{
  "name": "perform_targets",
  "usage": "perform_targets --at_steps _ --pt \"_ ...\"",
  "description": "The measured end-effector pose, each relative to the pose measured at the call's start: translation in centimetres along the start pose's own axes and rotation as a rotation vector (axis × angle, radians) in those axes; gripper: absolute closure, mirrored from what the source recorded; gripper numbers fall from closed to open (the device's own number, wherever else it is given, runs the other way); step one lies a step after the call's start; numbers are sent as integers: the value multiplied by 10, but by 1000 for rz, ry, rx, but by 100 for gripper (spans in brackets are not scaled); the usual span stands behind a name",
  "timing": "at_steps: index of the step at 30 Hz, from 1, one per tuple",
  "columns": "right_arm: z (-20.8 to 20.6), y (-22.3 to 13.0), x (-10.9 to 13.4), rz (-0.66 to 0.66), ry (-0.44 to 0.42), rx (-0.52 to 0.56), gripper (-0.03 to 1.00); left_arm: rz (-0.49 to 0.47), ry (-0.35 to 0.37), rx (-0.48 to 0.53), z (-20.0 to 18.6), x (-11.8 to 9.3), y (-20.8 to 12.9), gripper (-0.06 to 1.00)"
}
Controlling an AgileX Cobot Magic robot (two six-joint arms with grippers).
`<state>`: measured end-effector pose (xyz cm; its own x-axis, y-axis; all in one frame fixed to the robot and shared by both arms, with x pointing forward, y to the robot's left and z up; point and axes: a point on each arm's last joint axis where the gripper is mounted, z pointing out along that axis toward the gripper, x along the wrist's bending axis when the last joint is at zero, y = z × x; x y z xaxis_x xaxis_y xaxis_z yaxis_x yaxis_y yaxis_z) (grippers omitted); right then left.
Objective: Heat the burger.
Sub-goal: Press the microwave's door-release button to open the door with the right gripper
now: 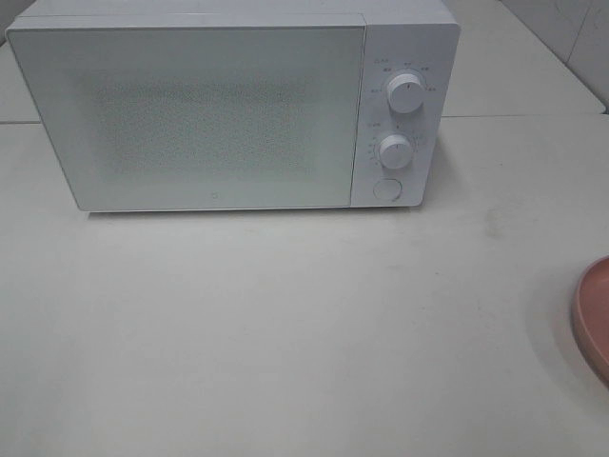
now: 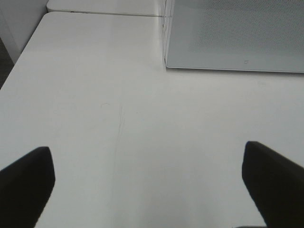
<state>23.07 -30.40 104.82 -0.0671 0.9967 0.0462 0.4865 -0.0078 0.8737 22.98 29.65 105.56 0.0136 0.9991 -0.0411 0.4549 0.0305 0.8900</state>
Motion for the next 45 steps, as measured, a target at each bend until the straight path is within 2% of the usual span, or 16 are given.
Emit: perform_targets --at_steps 18,22,33,45 --pt "0 0 0 2 4 -1 22 0 0 0 0 0 0 -5" --pt "0 10 1 1 8 -38 22 0 0 0 0 0 0 -5" --pt "32 42 6 -6 16 -54 22 0 0 0 0 0 0 -5" --pt "80 57 10 -14 20 12 22 0 0 0 0 0 0 -5"
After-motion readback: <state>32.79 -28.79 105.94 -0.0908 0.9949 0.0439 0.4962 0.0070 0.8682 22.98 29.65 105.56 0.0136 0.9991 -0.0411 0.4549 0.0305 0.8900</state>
